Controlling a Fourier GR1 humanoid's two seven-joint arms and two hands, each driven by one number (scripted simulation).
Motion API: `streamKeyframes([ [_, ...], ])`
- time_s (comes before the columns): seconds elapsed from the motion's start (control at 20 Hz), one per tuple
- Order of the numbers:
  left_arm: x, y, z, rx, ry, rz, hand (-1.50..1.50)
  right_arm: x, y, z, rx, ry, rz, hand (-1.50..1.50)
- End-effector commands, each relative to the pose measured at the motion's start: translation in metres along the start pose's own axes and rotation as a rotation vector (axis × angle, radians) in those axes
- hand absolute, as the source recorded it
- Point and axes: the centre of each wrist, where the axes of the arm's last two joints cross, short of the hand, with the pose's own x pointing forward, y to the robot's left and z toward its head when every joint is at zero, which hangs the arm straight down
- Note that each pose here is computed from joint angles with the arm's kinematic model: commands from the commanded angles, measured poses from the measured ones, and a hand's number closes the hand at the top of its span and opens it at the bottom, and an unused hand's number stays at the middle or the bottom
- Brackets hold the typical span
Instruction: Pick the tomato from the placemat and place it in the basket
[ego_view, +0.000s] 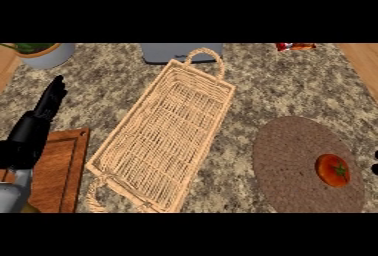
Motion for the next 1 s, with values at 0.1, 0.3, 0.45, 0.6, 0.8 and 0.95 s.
streamKeyframes([
  [0.1, 0.004, -0.004, -0.008, -0.011, -0.014, 0.017, 0.0, 0.025, -0.034, 0.003, 0.324, 0.102, 0.177, -1.5],
  [0.3, 0.012, -0.015, -0.004, -0.028, -0.033, -0.013, 0.0, 0.014, -0.018, 0.005, 0.387, 0.152, 0.188, -1.5],
  [0.45, 0.001, -0.004, -0.005, -0.037, -0.034, 0.0, 0.0, 0.002, -0.022, 0.016, 0.392, 0.182, 0.216, -1.5],
  [0.6, 0.014, -0.018, -0.008, -0.046, -0.05, 0.017, 0.0, -0.023, -0.018, 0.027, 0.407, 0.219, 0.22, -1.5],
  [0.8, 0.01, -0.031, -0.002, -0.034, -0.026, 0.005, 0.0, -0.025, 0.023, 0.028, 0.445, 0.198, 0.233, -1.5],
  [0.95, 0.02, -0.032, -0.016, -0.044, -0.052, -0.001, 0.0, -0.048, 0.041, 0.034, 0.448, 0.189, 0.25, -1.5],
])
